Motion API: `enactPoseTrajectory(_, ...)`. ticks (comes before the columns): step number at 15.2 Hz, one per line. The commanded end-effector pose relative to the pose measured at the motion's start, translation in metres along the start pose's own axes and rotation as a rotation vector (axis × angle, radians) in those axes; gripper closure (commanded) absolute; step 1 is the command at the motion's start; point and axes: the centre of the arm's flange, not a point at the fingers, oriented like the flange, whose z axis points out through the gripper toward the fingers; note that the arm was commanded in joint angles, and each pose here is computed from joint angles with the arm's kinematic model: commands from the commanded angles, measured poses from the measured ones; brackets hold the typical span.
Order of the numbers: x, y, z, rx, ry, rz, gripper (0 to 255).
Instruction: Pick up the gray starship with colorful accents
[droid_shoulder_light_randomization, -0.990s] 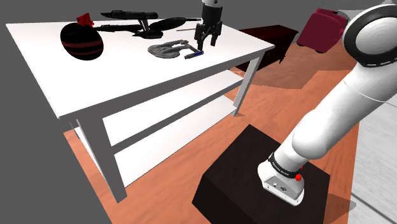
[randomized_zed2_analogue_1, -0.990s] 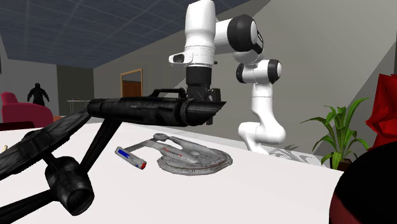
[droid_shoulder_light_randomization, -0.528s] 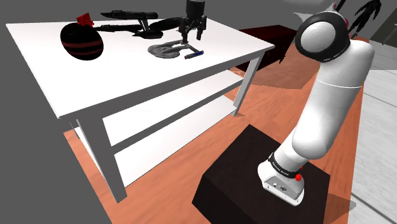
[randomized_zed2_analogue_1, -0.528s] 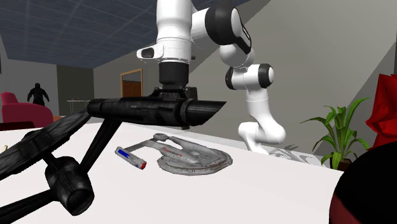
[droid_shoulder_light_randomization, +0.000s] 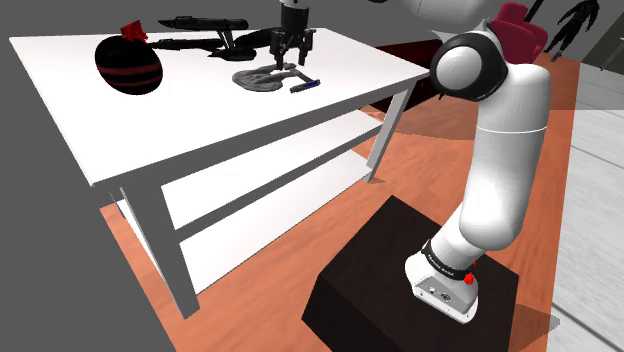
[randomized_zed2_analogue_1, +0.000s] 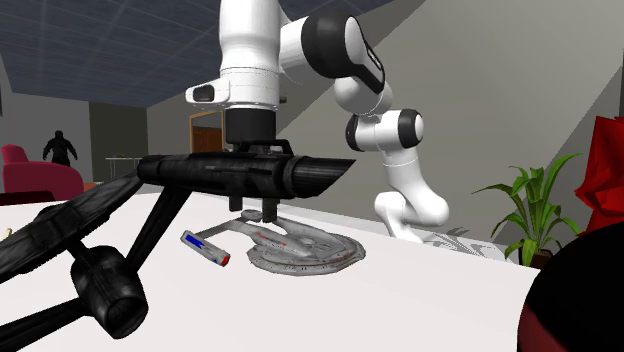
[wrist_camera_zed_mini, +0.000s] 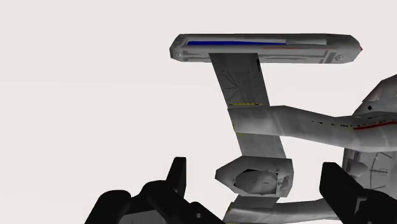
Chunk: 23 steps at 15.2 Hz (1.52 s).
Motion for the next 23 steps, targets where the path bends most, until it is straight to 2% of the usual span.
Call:
enactPoseTrajectory(1,0.000,0.000,0.010,0.000,0.001,0.000,0)
enactPoseTrajectory(4,0.000,0.000,0.019,0.000,0.001,0.000,0)
enactPoseTrajectory(5,0.000,0.000,0.019,0.000,0.001,0.000,255)
enactPoseTrajectory(14,0.000,0.000,0.019,0.000,0.001,0.000,255)
enactPoseTrajectory(23,-0.001,0.001,-0.029,0.000,0.001,0.000,255)
